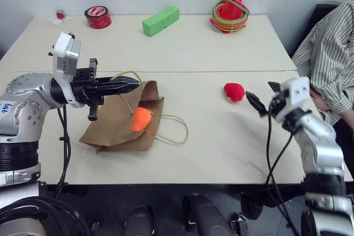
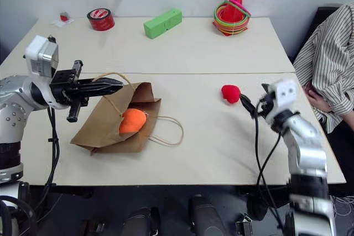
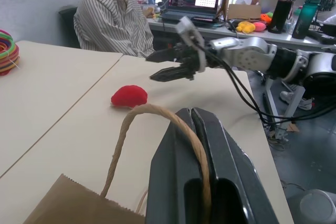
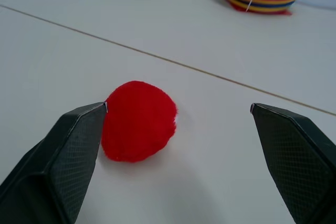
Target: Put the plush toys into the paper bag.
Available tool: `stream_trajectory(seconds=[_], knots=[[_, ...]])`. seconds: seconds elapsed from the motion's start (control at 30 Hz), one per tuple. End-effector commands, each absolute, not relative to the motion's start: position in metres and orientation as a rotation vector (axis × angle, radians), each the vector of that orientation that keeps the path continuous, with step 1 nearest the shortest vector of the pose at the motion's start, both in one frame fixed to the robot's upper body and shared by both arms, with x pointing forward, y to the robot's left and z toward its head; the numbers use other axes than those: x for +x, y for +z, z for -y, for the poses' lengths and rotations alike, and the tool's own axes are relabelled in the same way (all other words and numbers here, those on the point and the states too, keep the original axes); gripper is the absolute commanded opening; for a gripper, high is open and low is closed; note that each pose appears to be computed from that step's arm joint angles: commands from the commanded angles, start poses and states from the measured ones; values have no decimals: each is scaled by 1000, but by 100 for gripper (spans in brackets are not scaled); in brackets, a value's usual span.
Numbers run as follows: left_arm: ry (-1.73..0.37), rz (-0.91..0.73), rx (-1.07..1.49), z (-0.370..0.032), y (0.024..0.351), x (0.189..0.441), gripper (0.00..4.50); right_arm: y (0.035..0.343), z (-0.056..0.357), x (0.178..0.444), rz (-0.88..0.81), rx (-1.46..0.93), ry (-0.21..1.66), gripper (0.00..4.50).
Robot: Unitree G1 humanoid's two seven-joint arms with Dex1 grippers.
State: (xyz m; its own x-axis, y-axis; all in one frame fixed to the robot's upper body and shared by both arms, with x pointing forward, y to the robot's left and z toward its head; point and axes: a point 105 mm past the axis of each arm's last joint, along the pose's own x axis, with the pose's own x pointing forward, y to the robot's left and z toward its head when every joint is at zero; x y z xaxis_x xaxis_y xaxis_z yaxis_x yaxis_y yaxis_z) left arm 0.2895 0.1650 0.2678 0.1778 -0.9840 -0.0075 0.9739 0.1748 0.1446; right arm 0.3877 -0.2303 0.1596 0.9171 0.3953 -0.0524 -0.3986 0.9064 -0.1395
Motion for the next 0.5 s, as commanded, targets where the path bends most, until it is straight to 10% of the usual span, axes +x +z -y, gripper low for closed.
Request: stream_trajectory(seconds=[0.03,0.2,0.5], knots=[[-1392,127,158,-163,274,287,0,153,215,401,-105,-144,505,447],[-1392,125,159,-162,274,287,0,151,205,423,-120,-172,519,387],[-1404,114,132,-162,276,285,0,181,145,388,44,-218,933,90]])
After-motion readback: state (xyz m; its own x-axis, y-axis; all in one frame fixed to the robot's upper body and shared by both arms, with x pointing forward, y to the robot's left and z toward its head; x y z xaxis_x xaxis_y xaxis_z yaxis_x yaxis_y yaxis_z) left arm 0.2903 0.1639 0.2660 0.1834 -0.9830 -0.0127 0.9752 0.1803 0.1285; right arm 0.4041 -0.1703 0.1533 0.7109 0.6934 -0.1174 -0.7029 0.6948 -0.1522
